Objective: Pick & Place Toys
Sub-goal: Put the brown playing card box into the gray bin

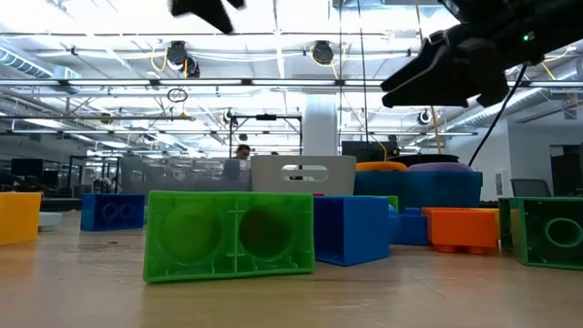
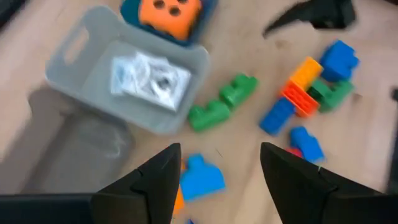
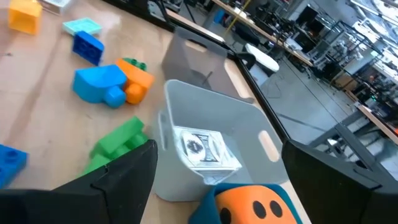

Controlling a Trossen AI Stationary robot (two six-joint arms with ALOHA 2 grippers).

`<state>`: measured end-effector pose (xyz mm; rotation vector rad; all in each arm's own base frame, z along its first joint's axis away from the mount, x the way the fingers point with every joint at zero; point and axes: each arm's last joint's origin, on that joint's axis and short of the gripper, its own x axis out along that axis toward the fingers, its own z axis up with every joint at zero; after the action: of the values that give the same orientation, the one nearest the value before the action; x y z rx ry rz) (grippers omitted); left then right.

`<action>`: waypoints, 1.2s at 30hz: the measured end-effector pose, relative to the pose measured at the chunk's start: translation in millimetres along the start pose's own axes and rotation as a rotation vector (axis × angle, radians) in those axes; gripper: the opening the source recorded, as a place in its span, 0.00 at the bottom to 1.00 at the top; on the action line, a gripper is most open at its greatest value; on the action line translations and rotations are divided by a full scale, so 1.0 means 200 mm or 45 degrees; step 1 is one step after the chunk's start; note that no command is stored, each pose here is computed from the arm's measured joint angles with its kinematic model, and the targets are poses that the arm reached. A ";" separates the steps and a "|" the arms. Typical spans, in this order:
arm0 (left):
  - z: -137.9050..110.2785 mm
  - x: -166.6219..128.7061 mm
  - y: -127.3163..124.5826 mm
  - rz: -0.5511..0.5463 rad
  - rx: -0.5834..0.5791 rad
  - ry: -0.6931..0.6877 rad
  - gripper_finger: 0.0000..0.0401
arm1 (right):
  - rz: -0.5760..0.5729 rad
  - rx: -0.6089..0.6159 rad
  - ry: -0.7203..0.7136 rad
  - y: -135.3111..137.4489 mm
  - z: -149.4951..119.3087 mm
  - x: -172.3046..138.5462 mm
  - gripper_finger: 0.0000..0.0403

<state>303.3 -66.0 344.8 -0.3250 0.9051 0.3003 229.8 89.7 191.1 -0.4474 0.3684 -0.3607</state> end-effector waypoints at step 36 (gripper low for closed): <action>-1.12 0.14 -0.53 0.550 0.613 0.924 0.57 | -0.016 0.006 -0.060 -0.01 0.03 0.00 0.82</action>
<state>199.6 -248.7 209.2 0.2404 1.7286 0.3538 232.2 90.2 197.3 -0.4534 0.3189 -0.3625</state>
